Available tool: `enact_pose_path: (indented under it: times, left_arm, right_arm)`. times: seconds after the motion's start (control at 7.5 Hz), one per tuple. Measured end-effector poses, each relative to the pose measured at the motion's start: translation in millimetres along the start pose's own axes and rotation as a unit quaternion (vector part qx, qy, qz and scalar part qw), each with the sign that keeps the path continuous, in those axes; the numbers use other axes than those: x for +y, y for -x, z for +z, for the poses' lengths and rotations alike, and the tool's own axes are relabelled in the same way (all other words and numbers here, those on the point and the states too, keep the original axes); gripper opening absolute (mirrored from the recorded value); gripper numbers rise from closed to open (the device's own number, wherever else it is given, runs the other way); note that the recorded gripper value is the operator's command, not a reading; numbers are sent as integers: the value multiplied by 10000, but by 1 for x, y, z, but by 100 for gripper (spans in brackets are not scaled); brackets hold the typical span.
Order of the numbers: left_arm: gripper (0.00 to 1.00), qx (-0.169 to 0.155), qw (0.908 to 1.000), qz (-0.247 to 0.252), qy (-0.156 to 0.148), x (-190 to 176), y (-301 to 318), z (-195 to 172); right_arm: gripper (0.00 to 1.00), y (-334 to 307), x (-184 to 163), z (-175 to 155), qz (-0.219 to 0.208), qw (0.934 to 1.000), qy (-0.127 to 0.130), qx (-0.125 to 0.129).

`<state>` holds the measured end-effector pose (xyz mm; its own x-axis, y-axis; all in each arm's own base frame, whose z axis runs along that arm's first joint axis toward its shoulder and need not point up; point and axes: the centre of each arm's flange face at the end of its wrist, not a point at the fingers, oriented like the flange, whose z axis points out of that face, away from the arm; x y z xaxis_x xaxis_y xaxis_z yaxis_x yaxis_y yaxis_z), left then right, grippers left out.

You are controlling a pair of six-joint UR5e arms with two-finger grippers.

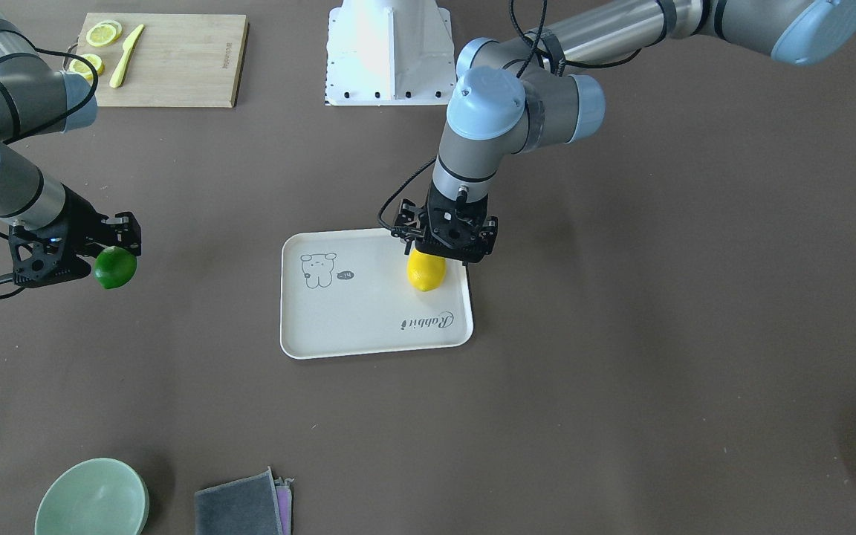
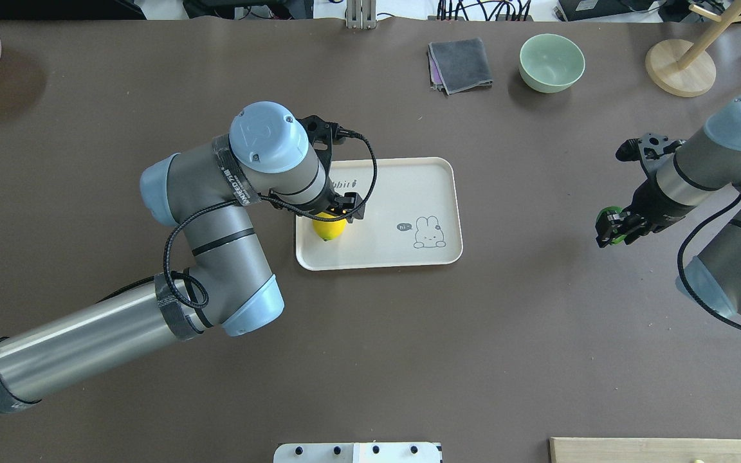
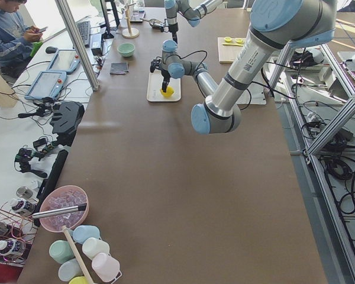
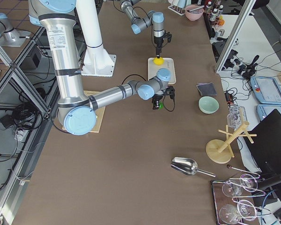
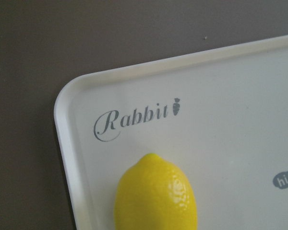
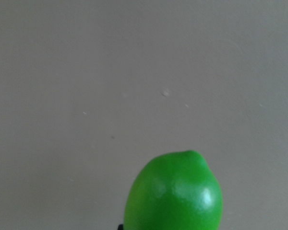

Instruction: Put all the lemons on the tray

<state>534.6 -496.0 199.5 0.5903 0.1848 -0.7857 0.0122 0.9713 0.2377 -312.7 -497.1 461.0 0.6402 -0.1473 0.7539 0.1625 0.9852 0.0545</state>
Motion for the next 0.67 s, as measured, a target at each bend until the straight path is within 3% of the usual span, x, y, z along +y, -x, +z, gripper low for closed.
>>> enact_pose_path:
  times: [0.27,0.67]
  left_arm:
    - [97,-48,9999,91,-61,-10,65,-31]
    - [97,-421,9973,609,-37,-35,172,-54]
  right_arm:
    - [0,85,-23,-5,154,9998,-119,-21]
    - [0,232,-35,31,424,9988,-250,-30]
